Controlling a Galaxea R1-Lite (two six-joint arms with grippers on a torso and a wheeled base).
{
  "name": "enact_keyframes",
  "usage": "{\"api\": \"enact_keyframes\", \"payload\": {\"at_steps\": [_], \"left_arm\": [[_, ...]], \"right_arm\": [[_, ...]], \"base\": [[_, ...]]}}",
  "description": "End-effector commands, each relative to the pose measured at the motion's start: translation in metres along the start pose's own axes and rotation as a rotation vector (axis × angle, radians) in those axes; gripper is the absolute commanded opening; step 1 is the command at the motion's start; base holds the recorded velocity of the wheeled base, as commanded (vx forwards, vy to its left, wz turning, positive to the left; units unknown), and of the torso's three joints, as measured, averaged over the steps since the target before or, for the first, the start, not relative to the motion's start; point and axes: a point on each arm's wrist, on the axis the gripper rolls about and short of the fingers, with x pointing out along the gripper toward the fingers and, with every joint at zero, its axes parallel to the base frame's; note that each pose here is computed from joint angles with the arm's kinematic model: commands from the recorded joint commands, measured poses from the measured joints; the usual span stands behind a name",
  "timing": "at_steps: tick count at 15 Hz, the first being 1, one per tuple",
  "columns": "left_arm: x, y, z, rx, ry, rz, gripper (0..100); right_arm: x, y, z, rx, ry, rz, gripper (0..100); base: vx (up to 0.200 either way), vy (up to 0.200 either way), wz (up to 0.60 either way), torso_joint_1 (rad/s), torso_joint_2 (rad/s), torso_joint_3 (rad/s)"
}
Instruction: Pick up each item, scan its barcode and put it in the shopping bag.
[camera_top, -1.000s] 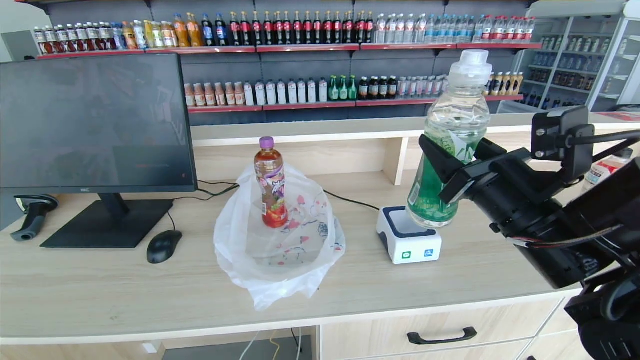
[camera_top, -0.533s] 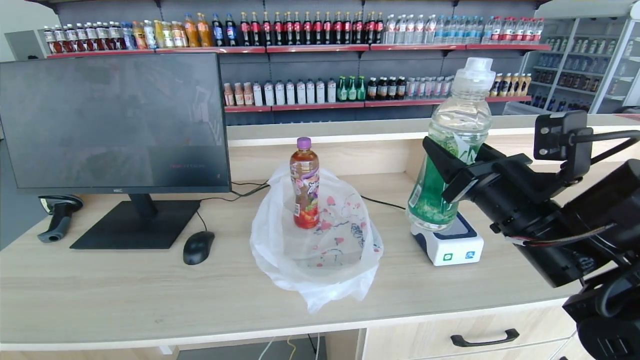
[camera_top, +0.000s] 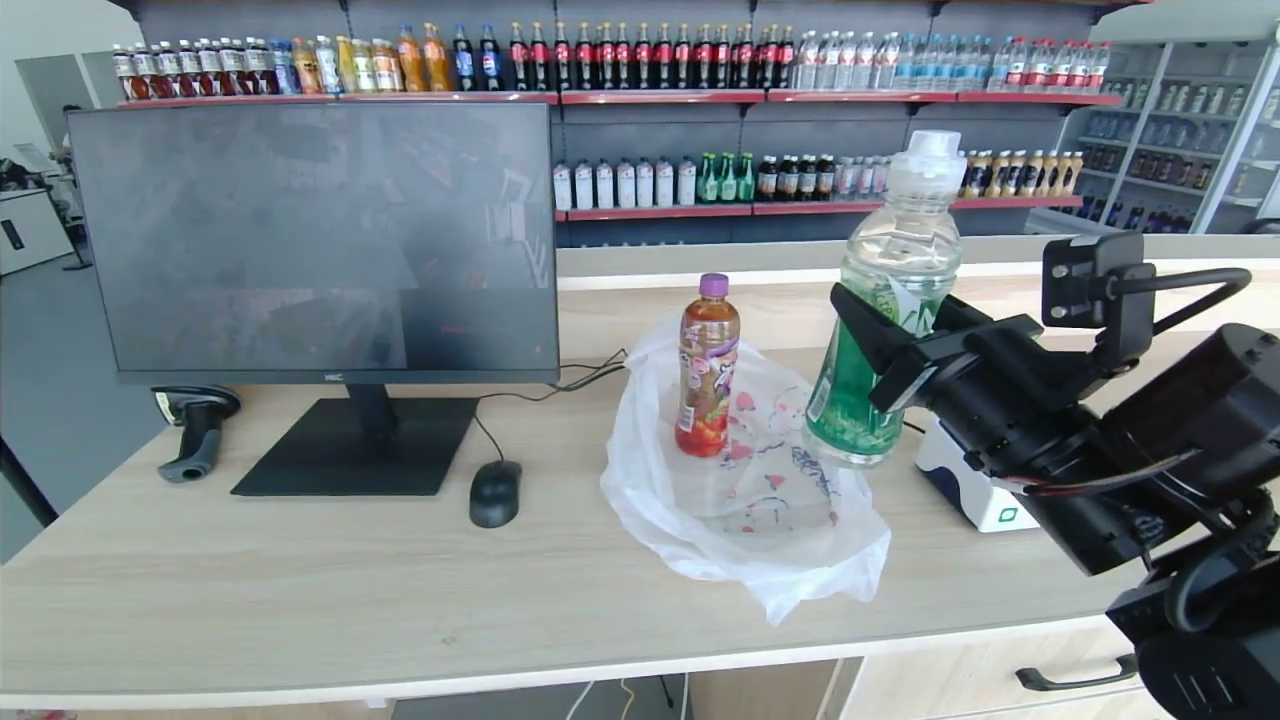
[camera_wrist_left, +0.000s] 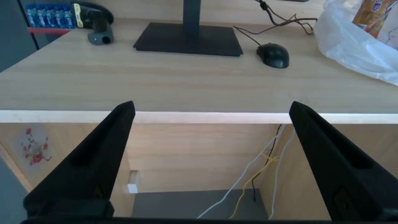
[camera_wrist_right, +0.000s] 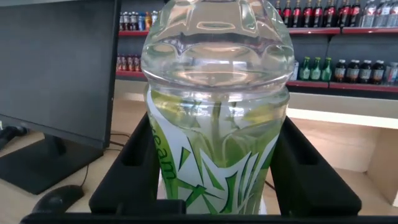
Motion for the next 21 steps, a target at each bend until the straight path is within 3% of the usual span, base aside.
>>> {"api": "enact_keyframes", "payload": {"at_steps": [1, 8, 21], "left_arm": [[0.000, 0.000, 0.000, 0.000, -0.001, 0.001, 100], [0.000, 0.000, 0.000, 0.000, 0.000, 0.000, 100], [0.000, 0.000, 0.000, -0.003, -0.004, 0.001, 100]], "right_arm": [[0.002, -0.002, -0.004, -0.002, 0.007, -0.007, 0], [0.003, -0.002, -0.008, 0.001, 0.018, -0.010, 0], [0.074, -0.009, -0.095, 0.004, 0.070, -0.045, 0]], "base": [[0.000, 0.000, 0.00, 0.000, 0.00, 0.000], [0.000, 0.000, 0.00, 0.000, 0.00, 0.000], [0.000, 0.000, 0.00, 0.000, 0.00, 0.000]]}}
